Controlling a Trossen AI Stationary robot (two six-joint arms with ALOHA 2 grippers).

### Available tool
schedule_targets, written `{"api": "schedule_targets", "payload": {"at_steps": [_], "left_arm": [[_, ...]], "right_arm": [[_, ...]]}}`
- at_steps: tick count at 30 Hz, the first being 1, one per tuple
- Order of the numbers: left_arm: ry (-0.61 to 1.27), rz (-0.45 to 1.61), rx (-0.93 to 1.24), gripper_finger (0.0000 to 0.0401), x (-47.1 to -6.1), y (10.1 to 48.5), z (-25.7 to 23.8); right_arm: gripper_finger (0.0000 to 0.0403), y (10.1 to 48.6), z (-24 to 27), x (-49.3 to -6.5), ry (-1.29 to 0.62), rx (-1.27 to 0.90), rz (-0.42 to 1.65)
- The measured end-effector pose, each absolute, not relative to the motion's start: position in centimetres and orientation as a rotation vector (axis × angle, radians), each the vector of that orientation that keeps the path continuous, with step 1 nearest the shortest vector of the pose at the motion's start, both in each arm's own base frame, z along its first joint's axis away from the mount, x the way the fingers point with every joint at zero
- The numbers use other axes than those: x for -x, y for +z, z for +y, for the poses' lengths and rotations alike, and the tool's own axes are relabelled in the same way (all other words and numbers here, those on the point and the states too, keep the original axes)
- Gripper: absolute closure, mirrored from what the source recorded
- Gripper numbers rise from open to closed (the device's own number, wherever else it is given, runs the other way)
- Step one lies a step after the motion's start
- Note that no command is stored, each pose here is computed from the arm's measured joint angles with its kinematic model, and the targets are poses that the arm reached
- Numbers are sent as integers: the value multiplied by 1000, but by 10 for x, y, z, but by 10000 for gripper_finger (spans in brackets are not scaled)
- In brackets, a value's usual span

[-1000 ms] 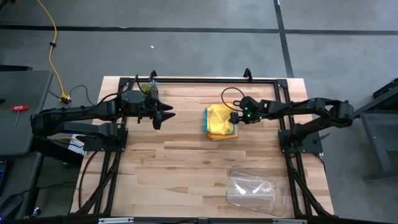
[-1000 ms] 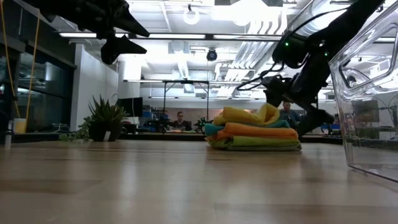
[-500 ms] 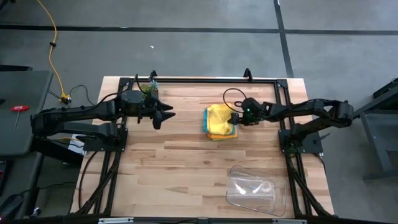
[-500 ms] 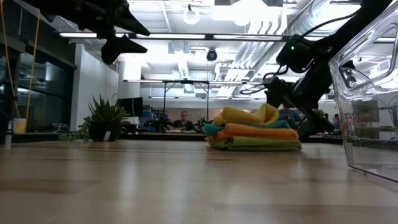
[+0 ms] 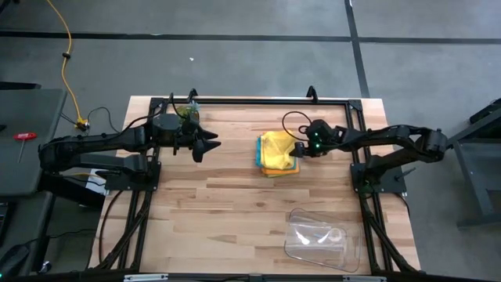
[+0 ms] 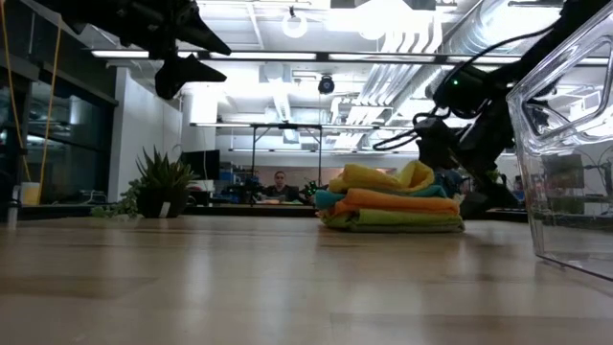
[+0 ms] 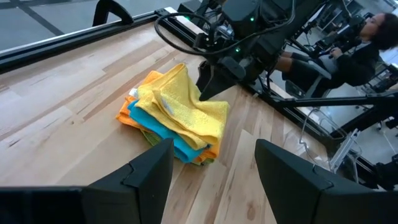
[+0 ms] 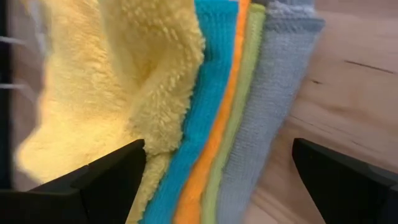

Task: Fold microfiber towels
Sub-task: Put the stacked folded cloths into the bin

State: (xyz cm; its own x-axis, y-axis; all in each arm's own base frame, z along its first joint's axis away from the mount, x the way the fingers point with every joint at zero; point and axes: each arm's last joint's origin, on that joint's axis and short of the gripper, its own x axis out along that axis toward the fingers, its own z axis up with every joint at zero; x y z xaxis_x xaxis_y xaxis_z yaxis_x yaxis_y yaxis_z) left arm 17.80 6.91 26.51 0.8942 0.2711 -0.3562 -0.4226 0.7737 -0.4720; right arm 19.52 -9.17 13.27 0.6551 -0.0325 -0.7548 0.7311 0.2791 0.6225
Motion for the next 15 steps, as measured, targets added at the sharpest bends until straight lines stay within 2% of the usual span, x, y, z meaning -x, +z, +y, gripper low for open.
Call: {"api": "schedule_targets", "payload": {"at_steps": [15], "left_arm": [[383,276,578,185,-178,265,69]], "right_arm": [[9,112,-82,-179,-498,-1360,424]]}}
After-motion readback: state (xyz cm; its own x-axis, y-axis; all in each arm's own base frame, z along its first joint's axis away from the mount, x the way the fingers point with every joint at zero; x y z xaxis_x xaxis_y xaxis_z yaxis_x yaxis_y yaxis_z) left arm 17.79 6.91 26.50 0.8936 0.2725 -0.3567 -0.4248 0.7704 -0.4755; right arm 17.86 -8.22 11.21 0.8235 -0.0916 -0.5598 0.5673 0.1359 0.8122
